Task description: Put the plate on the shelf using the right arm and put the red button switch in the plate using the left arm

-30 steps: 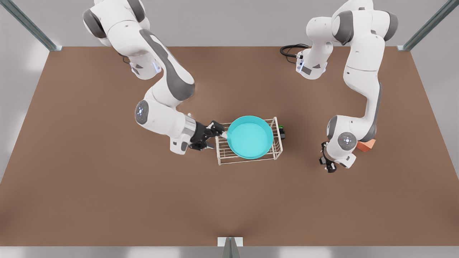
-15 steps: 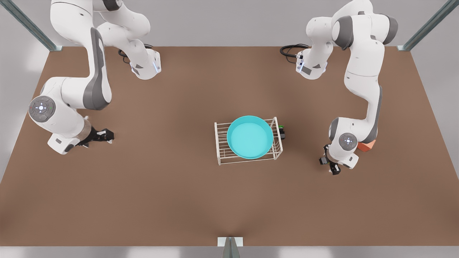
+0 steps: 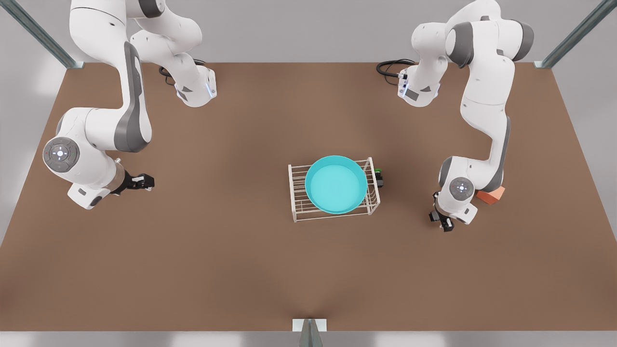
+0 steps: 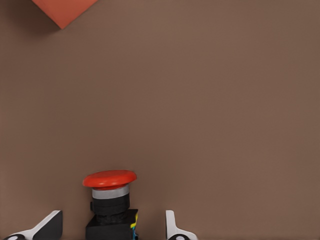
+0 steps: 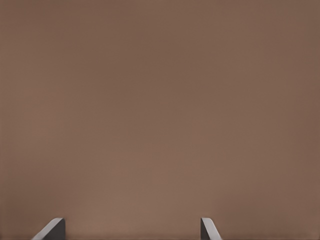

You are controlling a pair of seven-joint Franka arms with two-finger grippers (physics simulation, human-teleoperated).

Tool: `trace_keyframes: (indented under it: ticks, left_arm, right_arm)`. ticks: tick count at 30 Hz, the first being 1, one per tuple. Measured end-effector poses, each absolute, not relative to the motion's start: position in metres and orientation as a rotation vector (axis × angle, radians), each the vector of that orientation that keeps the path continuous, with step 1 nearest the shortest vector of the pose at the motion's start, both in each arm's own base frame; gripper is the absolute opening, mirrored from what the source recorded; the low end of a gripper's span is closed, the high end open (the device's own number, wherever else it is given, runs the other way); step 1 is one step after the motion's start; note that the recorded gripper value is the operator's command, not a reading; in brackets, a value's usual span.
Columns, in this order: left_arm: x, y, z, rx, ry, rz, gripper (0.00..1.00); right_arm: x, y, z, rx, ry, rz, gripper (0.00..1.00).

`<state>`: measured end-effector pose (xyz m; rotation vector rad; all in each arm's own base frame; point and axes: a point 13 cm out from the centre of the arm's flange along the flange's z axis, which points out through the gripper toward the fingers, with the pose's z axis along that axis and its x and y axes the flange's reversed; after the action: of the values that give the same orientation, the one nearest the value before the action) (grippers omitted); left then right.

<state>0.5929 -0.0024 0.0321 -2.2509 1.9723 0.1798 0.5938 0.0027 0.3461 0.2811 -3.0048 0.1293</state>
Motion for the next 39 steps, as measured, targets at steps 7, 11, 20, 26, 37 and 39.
trace_keyframes:
  ticks: [7, 11, 20, 26, 37, 39]
  left_arm:
    - [0.594, -0.001, 0.028, -2.257, 1.958, 0.169, 0.63]
    - [0.597, -0.001, 0.031, -2.26, 1.946, 0.157, 0.4]
    - [0.607, -0.002, 0.054, -2.245, 1.94, 0.125, 0.28]
    - [0.625, -0.085, 0.105, -2.166, 2.035, 0.007, 0.28]
    - [0.645, -0.238, 0.369, -2.137, 2.051, -0.257, 0.28]
    - [0.596, -0.307, 0.367, -2.088, 2.194, -0.21, 0.28]
  right_arm:
    - [0.593, 0.003, 0.345, 0.275, -3.001, 0.132, 1.0]
    - [0.593, 0.004, 0.342, 0.272, -2.995, 0.135, 1.0]
    - [0.593, 0.004, 0.34, 0.267, -2.992, 0.137, 1.0]
    - [0.593, 0.004, 0.34, 0.263, -2.992, 0.136, 1.0]
    - [0.593, 0.004, 0.34, 0.26, -2.992, 0.135, 1.0]
    - [0.593, 0.003, 0.34, 0.258, -2.993, 0.135, 1.0]
